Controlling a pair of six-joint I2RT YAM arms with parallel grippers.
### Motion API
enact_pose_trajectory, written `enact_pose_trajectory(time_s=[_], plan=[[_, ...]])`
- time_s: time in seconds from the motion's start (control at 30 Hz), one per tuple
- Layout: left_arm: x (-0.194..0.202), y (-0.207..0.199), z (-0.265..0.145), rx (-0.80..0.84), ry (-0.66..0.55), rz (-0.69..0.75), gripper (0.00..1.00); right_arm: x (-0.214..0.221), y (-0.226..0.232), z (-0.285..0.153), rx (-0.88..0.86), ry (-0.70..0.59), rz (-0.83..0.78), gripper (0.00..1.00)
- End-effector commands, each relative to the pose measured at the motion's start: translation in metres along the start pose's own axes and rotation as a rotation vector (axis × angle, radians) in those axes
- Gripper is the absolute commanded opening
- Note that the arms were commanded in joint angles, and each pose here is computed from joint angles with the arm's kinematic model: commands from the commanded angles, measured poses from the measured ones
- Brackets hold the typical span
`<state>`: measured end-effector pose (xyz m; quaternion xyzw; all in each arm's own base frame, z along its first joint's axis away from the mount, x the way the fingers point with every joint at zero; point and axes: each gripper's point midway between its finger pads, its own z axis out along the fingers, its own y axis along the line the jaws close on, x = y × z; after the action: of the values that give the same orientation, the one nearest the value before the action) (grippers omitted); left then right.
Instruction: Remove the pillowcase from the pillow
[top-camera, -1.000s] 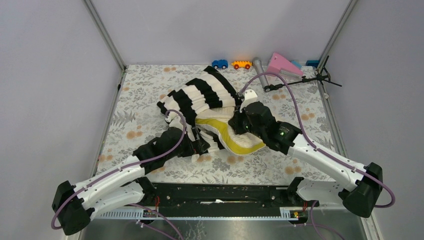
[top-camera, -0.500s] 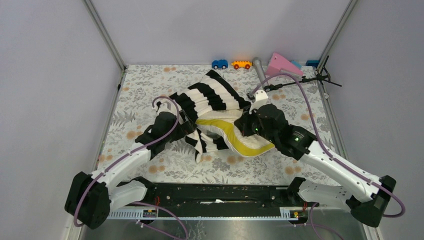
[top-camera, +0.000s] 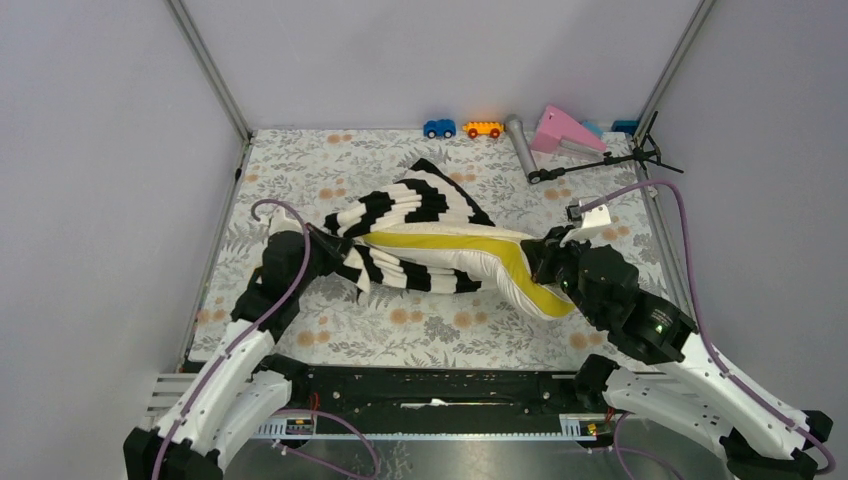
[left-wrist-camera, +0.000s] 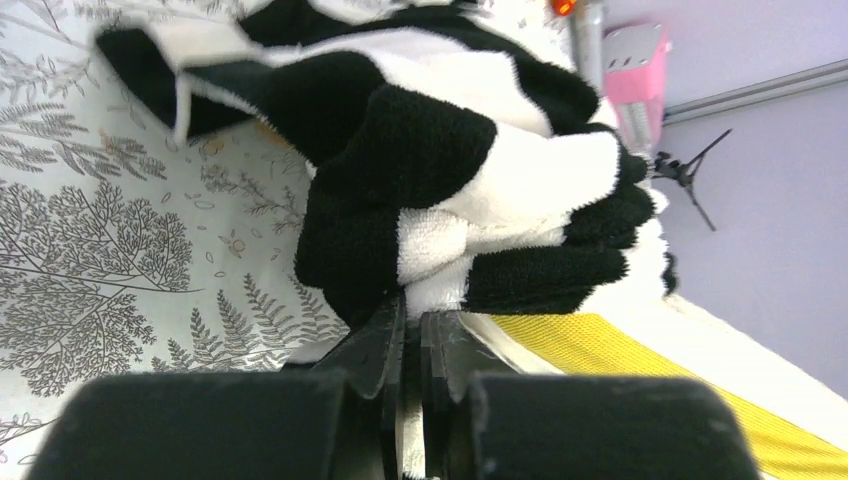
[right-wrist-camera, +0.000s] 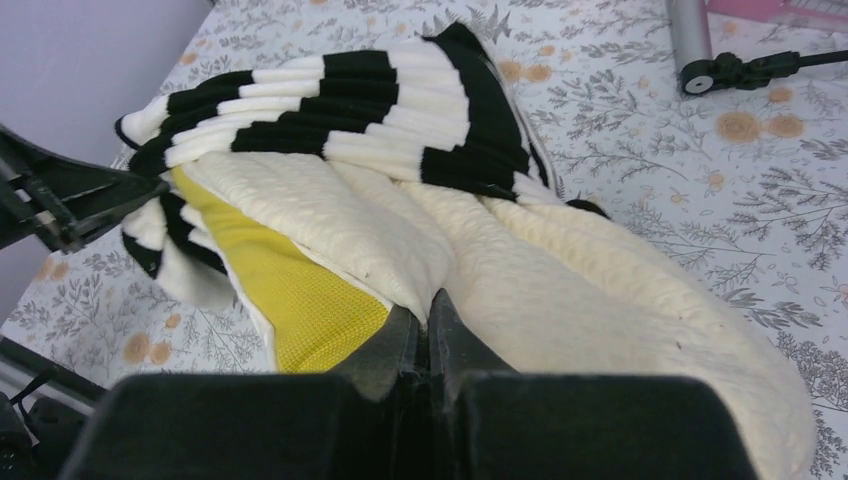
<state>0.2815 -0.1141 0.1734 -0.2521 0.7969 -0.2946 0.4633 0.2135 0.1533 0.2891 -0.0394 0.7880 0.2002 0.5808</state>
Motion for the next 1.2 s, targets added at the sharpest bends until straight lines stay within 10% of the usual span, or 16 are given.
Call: enact_pose_trajectory(time_s=[0.0,0.37,0.53,0.7,1.17], plan=[[-0.070,0.005,-0.040,-0.144,-0.241,0.033,0.00,-0.060,-0.024,-0.010,0.121,-0.256,0.050,0.00],[-0.089,-0.091,-0.066,0.075,-0.054,0.186,0.00,0.028,0.014,0.045,0.006,0.131,-0.153,0.24],[-0.066,-0.096,-0.048,0.131,0.061,0.196,0.00,0.044,0.045,0.043,-0.171,0.274,-0.252,0.76],[-0.051,-0.090,-0.038,0.144,0.124,0.232,0.00,0.034,0.072,0.035,-0.331,0.214,-0.226,0.99],[-0.043,-0.075,-0.053,0.139,0.155,0.411,0.00,0.019,0.113,0.057,-0.404,0.167,-0.136,1.00]])
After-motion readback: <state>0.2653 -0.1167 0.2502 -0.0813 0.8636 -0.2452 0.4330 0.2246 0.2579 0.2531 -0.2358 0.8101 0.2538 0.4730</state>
